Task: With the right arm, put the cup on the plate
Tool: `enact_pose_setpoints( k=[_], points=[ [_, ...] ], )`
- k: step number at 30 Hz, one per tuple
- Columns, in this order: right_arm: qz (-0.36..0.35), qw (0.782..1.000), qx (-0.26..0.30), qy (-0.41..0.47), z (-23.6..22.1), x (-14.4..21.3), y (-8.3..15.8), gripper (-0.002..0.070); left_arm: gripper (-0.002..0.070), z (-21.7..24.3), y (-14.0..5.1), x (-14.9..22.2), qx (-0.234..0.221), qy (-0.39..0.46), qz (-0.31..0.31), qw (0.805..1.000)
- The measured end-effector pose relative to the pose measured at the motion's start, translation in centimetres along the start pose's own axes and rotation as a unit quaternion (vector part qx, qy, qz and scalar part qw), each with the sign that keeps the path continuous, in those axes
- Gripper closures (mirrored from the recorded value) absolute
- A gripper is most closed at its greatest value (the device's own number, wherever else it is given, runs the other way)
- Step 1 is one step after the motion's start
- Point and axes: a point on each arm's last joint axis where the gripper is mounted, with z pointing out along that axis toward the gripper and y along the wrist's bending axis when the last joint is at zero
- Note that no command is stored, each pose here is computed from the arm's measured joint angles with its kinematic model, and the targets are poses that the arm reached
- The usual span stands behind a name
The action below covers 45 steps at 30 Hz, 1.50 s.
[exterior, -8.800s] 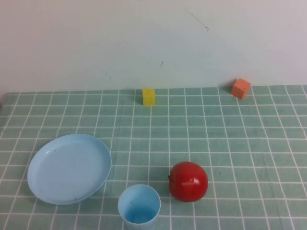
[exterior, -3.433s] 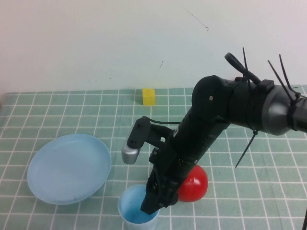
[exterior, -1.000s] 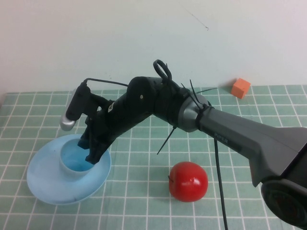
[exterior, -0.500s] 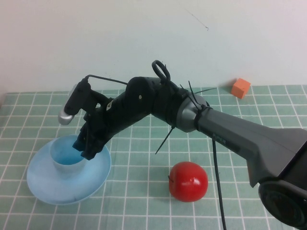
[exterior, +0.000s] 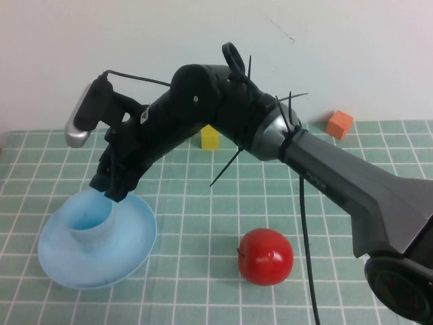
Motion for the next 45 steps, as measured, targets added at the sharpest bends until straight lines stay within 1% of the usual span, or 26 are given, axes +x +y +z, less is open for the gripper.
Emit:
enact_pose_setpoints(
  k=[1, 3, 6, 7, 9, 10, 15, 21, 24, 28, 33, 36, 39, 41, 45],
  points=[
    [0.004, 1.000, -0.003, 0.011, -0.3, -0.1, 0.1, 0.0321, 0.0678, 0.0, 0.0, 0.0, 0.000, 0.000, 0.000, 1.000],
    [0.017, 0.999, -0.008, 0.041, -1.2, -0.2, 0.3, 0.0389, 0.0678, 0.0, 0.0, 0.0, 0.000, 0.000, 0.000, 1.000],
    [0.016, 0.995, -0.019, 0.092, -3.2, -0.4, 0.7, 0.0565, 0.0678, 0.0, 0.0, 0.0, 0.000, 0.000, 0.000, 1.000],
    [0.012, 0.994, -0.019, 0.109, -4.0, -0.5, 0.8, 0.0604, 0.0678, 0.0, 0.0, 0.0, 0.000, 0.000, 0.000, 1.000],
    [0.001, 0.992, -0.002, 0.127, -5.6, -1.0, 0.8, 0.0643, 0.0678, 0.0, 0.0, 0.0, 0.000, 0.000, 0.000, 1.000],
    [-0.005, 0.991, 0.017, 0.135, -6.6, -1.4, 0.6, 0.0654, 0.0678, 0.0, 0.0, 0.0, 0.000, 0.000, 0.000, 1.000],
    [-0.013, 0.976, 0.149, 0.158, -12.7, -3.3, -0.3, 0.0673, 0.0678, 0.0, 0.0, 0.0, 0.000, 0.000, 0.000, 1.000],
    [-0.036, 0.949, 0.275, 0.148, -21.2, -5.7, -0.1, 0.0677, 0.0678, 0.0, 0.0, 0.0, 0.000, 0.000, 0.000, 1.000],
    [-0.033, 0.931, 0.338, 0.132, -25.9, -6.8, 0.5, 0.0678, 0.0678, 0.0, 0.0, 0.0, 0.000, 0.000, 0.000, 1.000],
    [-0.029, 0.907, 0.407, 0.106, -31.9, -7.7, 1.9, 0.0678, 0.0678, 0.0, 0.0, 0.0, 0.000, 0.000, 0.000, 1.000],
    [-0.015, 0.866, 0.496, 0.055, -40.8, -8.1, 4.7, 0.0678, 0.0678, 0.0, 0.0, 0.0, 0.000, 0.000, 0.000, 1.000],
    [-0.008, 0.850, 0.527, 0.025, -45.0, -7.8, 6.7, 0.0679, 0.0678, 0.0, 0.0, 0.0, 0.000, 0.000, 0.000, 1.000],
    [-0.004, 0.840, 0.542, -0.005, -48.3, -7.4, 8.5, 0.0678, 0.0678, 0.0, 0.0, 0.0, 0.000, 0.000, 0.000, 1.000],
    [-0.002, 0.834, 0.552, -0.021, -50.0, -7.2, 9.4, 0.0678, 0.0678, 0.0, 0.0, 0.0, 0.000, 0.000, 0.000, 1.000],
    [0.001, 0.812, 0.583, -0.030, -52.8, -6.4, 10.7, 0.0679, 0.0678, 0.0, 0.0, 0.0, 0.000, 0.000, 0.000, 1.000]
  ],
)
